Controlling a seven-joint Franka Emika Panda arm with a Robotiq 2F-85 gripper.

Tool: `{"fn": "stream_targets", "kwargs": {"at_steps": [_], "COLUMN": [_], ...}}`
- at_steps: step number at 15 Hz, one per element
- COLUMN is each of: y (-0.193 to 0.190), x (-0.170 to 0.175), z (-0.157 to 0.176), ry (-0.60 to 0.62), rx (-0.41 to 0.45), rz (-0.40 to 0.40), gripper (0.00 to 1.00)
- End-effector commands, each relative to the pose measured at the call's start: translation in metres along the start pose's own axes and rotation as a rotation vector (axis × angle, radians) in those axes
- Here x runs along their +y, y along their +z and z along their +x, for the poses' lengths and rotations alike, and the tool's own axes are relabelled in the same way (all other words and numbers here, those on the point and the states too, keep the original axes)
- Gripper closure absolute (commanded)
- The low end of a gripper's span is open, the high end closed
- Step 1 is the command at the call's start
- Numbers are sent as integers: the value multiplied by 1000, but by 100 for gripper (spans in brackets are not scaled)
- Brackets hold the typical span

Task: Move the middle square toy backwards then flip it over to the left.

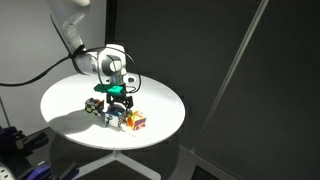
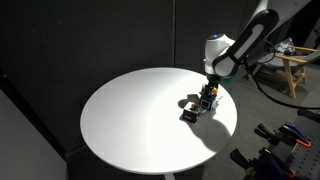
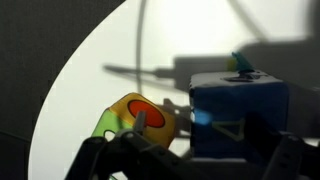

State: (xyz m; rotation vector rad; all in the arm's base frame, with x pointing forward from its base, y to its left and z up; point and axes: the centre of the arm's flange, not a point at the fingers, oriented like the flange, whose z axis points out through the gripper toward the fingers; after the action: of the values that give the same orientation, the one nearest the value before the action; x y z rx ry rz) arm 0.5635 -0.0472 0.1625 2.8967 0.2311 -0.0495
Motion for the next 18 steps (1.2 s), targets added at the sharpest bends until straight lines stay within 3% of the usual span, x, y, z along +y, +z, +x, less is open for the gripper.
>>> {"fn": "stream_targets", "kwargs": {"at_steps": [1, 18], "y": [0, -2], "x": [-6, -42], "z": [-4, -13], "ry": [2, -65], "rx": [-3, 6], "rz": [-26, -89], "gripper": [0, 0]}}
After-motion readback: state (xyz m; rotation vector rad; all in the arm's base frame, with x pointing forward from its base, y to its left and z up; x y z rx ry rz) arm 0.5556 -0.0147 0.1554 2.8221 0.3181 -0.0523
